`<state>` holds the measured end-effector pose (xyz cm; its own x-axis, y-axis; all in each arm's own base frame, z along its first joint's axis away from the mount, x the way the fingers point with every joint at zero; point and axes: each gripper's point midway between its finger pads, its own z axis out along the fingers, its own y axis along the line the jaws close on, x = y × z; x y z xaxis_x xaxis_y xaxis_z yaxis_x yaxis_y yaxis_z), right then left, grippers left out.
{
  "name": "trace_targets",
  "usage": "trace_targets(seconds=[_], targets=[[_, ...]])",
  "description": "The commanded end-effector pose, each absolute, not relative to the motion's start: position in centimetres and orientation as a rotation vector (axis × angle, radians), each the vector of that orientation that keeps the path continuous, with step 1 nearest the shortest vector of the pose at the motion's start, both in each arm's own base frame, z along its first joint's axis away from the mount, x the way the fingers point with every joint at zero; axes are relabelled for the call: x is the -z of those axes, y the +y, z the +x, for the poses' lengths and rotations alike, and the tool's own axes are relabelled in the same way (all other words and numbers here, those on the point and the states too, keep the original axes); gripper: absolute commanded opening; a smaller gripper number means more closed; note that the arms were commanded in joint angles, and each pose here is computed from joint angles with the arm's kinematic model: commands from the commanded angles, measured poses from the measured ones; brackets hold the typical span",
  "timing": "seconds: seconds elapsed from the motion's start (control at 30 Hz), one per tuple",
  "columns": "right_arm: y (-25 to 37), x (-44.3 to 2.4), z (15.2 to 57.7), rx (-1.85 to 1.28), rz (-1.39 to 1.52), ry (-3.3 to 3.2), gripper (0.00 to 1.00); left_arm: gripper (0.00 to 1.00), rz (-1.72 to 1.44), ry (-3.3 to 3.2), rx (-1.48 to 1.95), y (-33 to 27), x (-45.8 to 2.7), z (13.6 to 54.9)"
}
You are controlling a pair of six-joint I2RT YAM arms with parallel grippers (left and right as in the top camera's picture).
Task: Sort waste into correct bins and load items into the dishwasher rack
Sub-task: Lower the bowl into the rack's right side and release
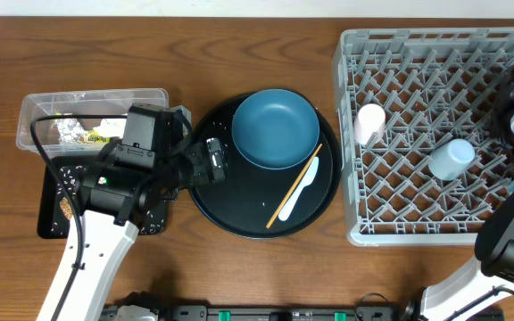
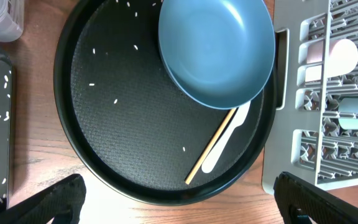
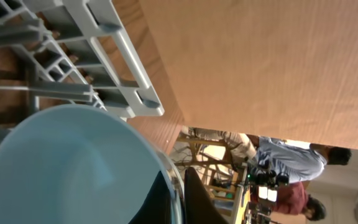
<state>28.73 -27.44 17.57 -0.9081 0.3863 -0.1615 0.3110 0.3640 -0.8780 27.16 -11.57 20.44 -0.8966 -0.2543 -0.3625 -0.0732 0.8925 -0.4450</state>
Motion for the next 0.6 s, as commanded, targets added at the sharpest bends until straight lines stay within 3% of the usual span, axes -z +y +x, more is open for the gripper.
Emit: trace_targets(seconds=[0.0, 0.23, 0.4, 0.47, 0.53, 0.57], targets=[[-25.5, -14.2, 30.8, -1.438, -0.642, -2.677, 0.01, 0.98, -0.241, 2.654, 0.572, -11.2, -19.8, 27.1], [-23.6, -12.5, 32.6, -1.409, -0.549, -2.72, 0.01, 0.98, -0.241, 2.654, 0.572, -11.2, -19.8, 27.1], [-21.0, -9.7, 35.2, -1.156, -0.593, -2.923, 0.16, 0.98, -0.241, 2.654, 0.572, -11.2, -19.8, 27.1], [-19.9, -8.9, 36.3, -1.024, -0.659, -3.007, 0.3, 0.98, -0.241, 2.654, 0.572, -11.2, -19.8, 27.1], [-18.9, -8.3, 37.3, -0.897, -0.742, -3.075, 0.58, 0.98, -0.241, 2.654, 0.572, -11.2, -19.8, 27.1], [-18.6, -8.2, 37.6, -0.854, -0.751, -3.097, 0.66, 0.98, -0.241, 2.654, 0.572, -11.2, -19.8, 27.1]])
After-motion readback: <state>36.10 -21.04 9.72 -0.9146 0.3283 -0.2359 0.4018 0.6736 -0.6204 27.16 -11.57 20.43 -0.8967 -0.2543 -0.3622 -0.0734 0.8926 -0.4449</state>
